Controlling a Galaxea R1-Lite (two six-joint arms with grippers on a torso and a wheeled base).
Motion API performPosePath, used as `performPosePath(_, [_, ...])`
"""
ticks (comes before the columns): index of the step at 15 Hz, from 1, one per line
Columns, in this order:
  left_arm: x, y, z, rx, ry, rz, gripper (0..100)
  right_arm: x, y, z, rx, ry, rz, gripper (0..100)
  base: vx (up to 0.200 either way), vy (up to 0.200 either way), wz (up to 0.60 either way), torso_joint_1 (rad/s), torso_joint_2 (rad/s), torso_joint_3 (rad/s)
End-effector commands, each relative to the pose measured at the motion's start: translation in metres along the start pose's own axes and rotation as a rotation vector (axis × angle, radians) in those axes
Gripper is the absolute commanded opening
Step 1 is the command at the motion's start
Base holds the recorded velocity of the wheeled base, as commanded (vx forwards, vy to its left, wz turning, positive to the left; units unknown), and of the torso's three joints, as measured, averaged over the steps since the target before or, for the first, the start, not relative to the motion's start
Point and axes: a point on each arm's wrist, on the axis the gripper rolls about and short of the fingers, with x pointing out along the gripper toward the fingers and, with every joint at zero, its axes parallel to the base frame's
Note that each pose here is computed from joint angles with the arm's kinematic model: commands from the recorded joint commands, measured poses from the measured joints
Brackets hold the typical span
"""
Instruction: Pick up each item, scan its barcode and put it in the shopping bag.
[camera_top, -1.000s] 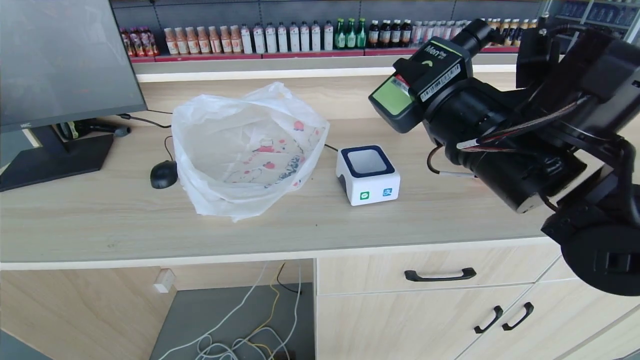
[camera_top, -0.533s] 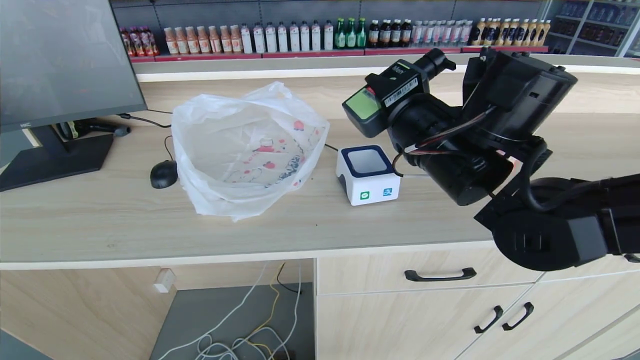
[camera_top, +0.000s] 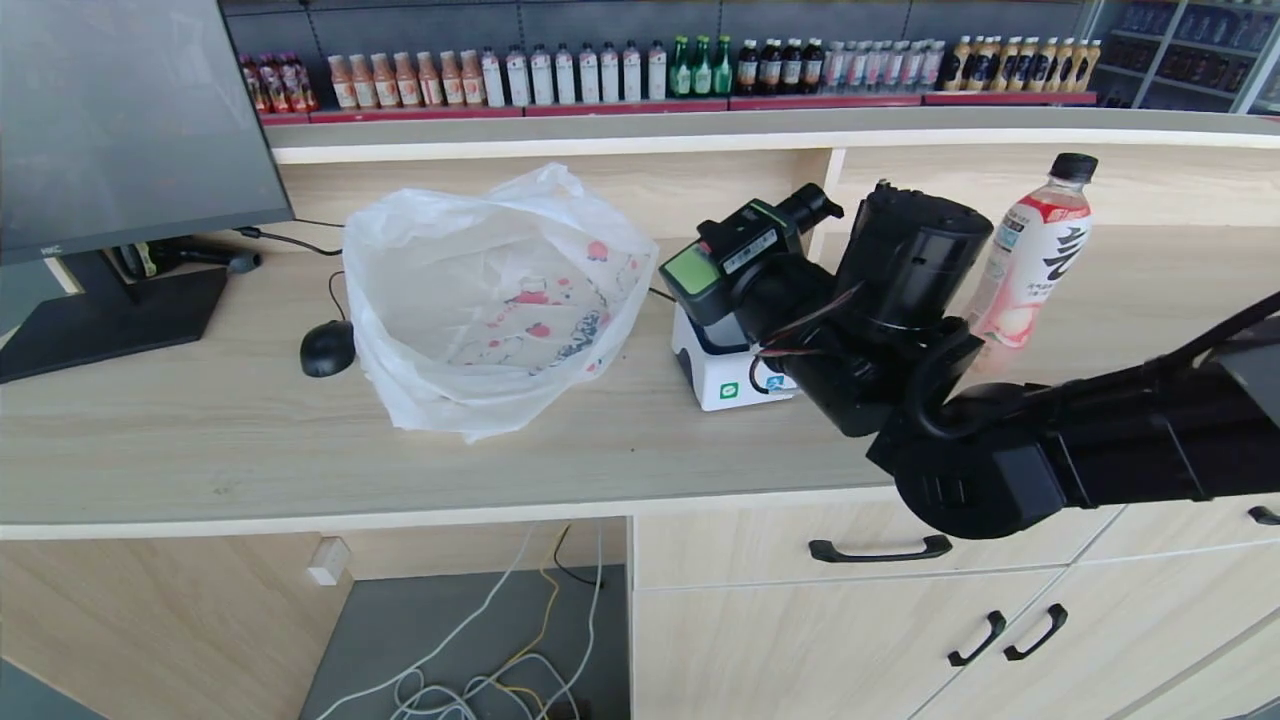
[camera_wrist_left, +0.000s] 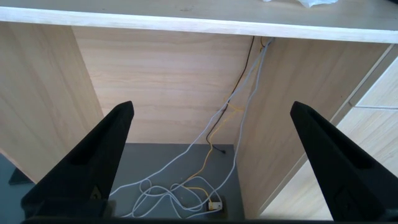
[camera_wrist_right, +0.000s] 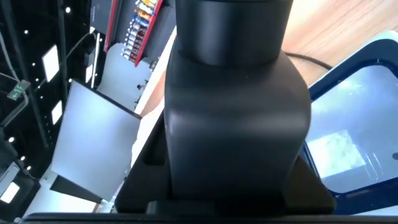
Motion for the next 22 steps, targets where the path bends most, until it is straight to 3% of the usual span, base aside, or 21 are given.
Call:
performPosePath(1, [0.000,0.000,0.000,0.000,0.000,0.000,100,0.011,-0.017,-0.007,-0.010,0.005,-0.031,0,0.000,0.000,0.00,0.000,0.00,0.000])
performPosePath(11, [0.000,0.000,0.000,0.000,0.000,0.000,100,0.031,-0.043,0.003,0.015,-0.044,-0.072,0,0.000,0.000,0.00,0.000,0.00,0.000])
performPosePath(22, [0.000,0.000,0.000,0.000,0.000,0.000,100,0.031,-0.042,0.005,0.018,-0.048,-0.068,0,0.000,0.000,0.00,0.000,0.00,0.000])
